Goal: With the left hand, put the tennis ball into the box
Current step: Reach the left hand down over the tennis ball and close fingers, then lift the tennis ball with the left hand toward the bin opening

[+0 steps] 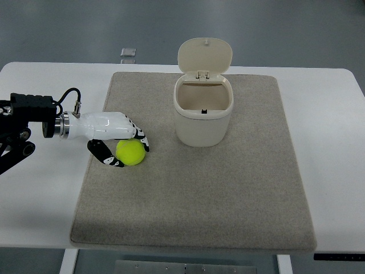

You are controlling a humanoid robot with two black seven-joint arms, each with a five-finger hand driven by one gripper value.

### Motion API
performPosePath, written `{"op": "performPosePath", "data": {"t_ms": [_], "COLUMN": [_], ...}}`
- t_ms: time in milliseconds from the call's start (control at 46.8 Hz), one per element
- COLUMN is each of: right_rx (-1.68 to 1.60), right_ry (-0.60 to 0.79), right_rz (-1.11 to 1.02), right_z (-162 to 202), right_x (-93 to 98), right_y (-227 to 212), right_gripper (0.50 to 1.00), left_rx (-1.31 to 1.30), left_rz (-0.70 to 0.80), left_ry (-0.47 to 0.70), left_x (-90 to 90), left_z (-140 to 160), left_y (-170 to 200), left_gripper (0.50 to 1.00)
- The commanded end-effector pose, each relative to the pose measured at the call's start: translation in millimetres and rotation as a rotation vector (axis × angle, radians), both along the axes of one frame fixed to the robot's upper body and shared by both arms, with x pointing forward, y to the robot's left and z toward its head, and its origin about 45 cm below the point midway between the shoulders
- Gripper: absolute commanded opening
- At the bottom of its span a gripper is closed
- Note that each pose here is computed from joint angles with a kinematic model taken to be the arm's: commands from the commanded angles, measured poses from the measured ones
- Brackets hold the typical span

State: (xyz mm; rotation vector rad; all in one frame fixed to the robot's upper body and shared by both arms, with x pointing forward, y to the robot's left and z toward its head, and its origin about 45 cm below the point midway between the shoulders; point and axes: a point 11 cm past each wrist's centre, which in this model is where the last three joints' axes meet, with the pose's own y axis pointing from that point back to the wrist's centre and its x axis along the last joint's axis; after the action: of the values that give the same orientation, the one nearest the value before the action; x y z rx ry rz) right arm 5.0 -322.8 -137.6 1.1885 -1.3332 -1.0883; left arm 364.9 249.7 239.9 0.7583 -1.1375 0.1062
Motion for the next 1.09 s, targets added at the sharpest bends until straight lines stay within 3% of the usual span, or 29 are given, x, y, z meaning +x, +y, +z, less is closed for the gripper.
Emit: {"op": "performPosePath", "data": {"t_ms": [0, 128, 321, 620, 856, 1070], "right_rx": [0.0, 0.0, 0.0, 0.0, 0.0, 0.0], "right_ry": [0.0, 0.0, 0.0, 0.0, 0.0, 0.0], "right_rz": [-0.001, 0.0, -0.001, 0.0, 0.0, 0.0], "right_z": [0, 0, 0, 0, 0, 0], "right_x": [0.0, 0.0, 0.0, 0.0, 0.0, 0.0], "right_y": [0, 0, 0, 0, 0, 0], "right_gripper": [0.911, 0.911, 0.911, 0.913, 0.913, 0.913], "left_rx": [-0.009, -0.011, 0.04, 0.028, 0.082, 0.082], "left_rz": [-0.013, -0.025, -0.084, -0.186, -0.305, -0.316], "left_ry": [-0.034, -0.111, -0.276, -0.446, -0.456, -0.457], "left_x": [1.3, 2.4, -4.1, 6.8, 14.8, 34.3], "left_z": [6, 23, 94, 164, 164, 161], "left_y": [-2, 4, 16, -19, -71, -101], "left_gripper": [0.5, 0.5, 0.5, 0.5, 0.5, 0.5]}}
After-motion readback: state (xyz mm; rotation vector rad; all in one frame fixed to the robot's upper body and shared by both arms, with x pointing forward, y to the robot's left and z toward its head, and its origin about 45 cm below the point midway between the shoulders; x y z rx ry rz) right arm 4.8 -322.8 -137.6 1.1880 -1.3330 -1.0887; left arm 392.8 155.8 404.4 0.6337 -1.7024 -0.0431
